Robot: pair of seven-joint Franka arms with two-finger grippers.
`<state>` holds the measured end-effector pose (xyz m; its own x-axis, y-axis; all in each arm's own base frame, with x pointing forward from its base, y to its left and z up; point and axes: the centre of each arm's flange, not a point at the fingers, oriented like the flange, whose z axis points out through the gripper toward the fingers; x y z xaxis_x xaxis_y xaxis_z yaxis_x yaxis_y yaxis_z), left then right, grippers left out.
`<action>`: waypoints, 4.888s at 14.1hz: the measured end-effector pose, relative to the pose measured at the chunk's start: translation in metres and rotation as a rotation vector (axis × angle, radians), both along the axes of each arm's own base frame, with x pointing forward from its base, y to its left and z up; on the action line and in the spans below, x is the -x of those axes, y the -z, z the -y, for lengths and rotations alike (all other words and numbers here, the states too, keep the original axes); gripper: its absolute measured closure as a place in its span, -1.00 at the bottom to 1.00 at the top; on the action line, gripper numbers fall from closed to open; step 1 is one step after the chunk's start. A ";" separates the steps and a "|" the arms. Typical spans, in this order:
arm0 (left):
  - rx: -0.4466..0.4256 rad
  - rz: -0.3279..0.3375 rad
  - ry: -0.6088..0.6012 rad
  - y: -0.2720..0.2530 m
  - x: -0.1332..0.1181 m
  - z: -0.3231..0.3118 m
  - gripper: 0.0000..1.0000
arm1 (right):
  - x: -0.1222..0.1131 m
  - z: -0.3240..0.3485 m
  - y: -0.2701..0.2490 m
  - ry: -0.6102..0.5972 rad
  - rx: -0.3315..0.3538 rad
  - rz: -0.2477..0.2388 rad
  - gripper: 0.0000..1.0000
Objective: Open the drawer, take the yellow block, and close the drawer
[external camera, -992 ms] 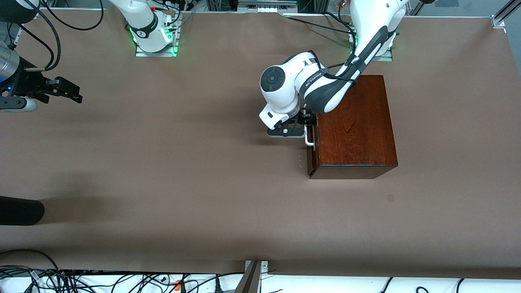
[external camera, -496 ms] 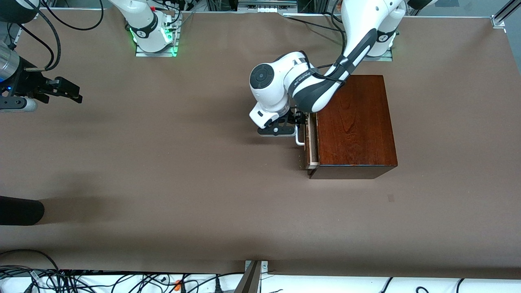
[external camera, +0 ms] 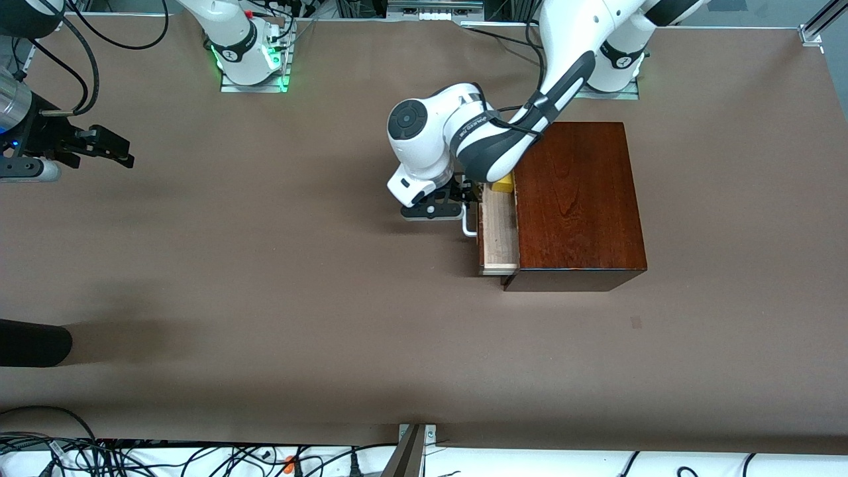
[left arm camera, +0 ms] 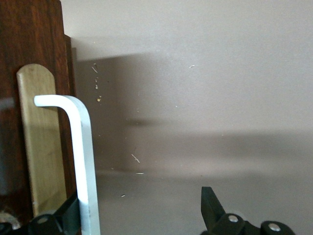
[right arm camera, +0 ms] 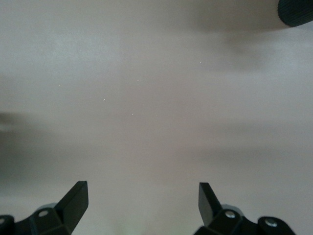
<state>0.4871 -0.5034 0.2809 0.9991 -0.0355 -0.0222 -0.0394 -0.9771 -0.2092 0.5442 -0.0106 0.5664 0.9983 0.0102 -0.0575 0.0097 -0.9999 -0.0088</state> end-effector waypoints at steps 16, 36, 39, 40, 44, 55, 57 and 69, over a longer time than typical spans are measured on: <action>0.077 0.041 -0.012 -0.002 0.005 0.060 -1.00 | 0.000 0.000 0.000 0.000 0.000 0.000 -1.00; 0.190 0.068 -0.257 -0.218 -0.090 -0.128 -1.00 | -0.003 0.001 0.002 0.001 0.001 0.001 -1.00; 0.202 0.014 -0.216 -0.236 -0.100 -0.168 -1.00 | -0.006 0.001 0.009 0.001 0.001 -0.008 -1.00; 0.210 -0.005 -0.194 -0.246 -0.104 -0.190 -1.00 | -0.007 0.001 0.010 0.001 0.001 -0.010 -1.00; 0.228 -0.021 -0.116 -0.292 -0.100 -0.277 -1.00 | -0.007 0.001 0.010 0.001 0.001 -0.012 -1.00; 0.235 -0.044 0.034 -0.319 -0.075 -0.464 -1.00 | -0.007 -0.001 0.010 -0.003 0.001 -0.011 -1.00; 0.235 -0.048 0.047 -0.319 -0.074 -0.462 -1.00 | -0.007 -0.002 0.010 -0.003 0.001 -0.011 -1.00; 0.220 -0.053 0.059 -0.316 -0.074 -0.458 -1.00 | -0.009 -0.039 0.019 -0.067 -0.005 -0.030 -1.00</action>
<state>0.5608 -0.0453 0.5971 0.9928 -0.1037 -0.0601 -0.1031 -0.9946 0.0123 0.5537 0.0281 0.5472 0.9931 0.0775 -0.0875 0.0765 -0.9970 -0.0149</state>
